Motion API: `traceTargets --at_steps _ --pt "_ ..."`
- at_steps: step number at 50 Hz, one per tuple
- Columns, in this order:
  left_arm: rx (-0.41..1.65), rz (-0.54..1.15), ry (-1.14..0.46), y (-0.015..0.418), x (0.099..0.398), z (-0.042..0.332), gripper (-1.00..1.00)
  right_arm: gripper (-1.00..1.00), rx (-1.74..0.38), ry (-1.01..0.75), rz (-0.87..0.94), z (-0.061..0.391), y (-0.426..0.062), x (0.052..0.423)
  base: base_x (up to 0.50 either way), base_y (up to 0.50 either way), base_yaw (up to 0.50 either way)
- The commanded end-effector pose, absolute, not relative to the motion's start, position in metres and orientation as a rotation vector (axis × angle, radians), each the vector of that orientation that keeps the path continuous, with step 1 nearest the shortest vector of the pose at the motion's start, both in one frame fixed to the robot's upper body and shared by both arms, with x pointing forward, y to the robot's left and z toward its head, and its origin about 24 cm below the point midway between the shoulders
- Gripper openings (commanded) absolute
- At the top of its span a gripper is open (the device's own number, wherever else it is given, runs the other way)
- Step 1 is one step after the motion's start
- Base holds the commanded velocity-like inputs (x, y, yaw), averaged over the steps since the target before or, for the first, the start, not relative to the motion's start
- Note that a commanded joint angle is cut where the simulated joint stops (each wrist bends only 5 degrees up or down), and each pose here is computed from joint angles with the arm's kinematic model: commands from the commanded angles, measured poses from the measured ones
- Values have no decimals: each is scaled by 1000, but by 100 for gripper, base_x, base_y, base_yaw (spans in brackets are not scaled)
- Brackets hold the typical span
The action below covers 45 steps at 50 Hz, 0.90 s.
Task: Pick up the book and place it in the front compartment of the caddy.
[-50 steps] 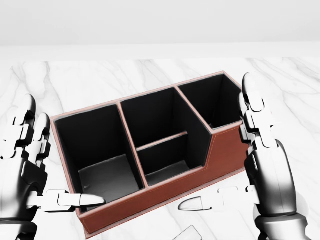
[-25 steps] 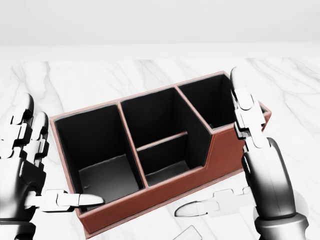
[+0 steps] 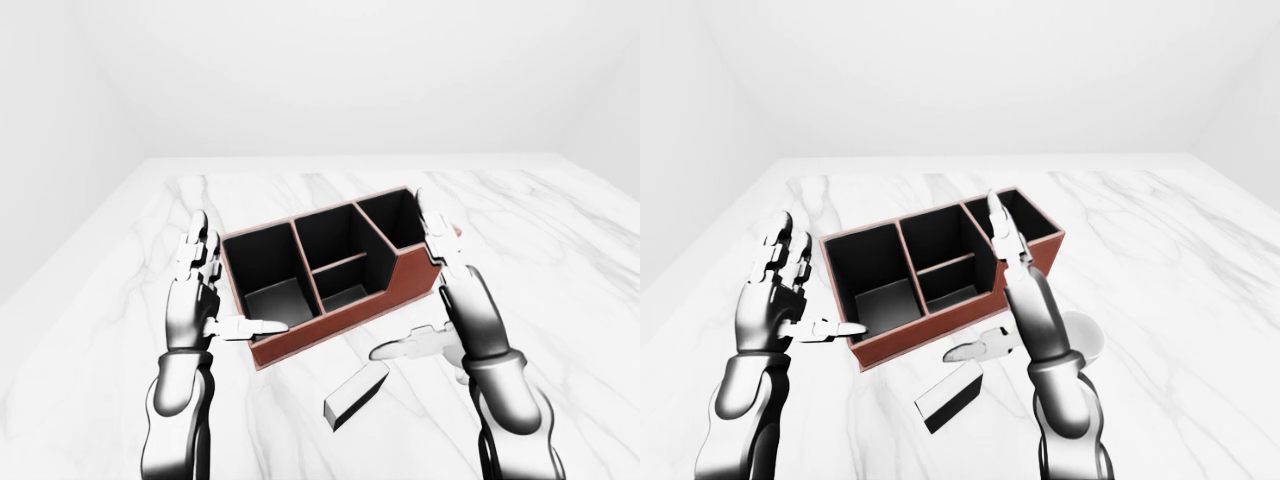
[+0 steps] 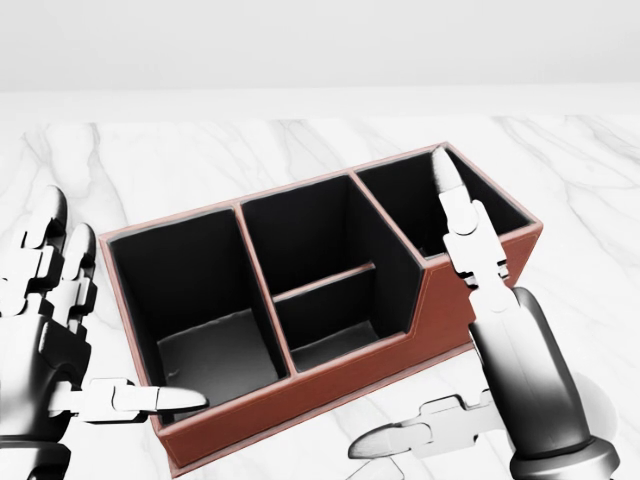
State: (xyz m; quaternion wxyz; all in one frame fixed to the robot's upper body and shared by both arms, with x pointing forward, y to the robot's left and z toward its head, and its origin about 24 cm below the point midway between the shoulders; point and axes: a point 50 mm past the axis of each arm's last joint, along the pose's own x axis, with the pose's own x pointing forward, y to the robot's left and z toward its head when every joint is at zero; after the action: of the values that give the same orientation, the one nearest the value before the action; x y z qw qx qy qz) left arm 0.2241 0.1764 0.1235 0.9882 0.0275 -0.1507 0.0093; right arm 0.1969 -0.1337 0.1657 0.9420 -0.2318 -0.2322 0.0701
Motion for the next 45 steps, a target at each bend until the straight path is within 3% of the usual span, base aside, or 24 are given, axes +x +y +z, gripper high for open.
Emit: traceTargets --at_steps 1,45 --pt "56 19 -294 177 226 122 100 100 -526 -472 167 167 -131 192 0 0 0" --pt "59 17 -287 176 227 120 100 100 -697 -498 261 178 -115 167 0 0 0"
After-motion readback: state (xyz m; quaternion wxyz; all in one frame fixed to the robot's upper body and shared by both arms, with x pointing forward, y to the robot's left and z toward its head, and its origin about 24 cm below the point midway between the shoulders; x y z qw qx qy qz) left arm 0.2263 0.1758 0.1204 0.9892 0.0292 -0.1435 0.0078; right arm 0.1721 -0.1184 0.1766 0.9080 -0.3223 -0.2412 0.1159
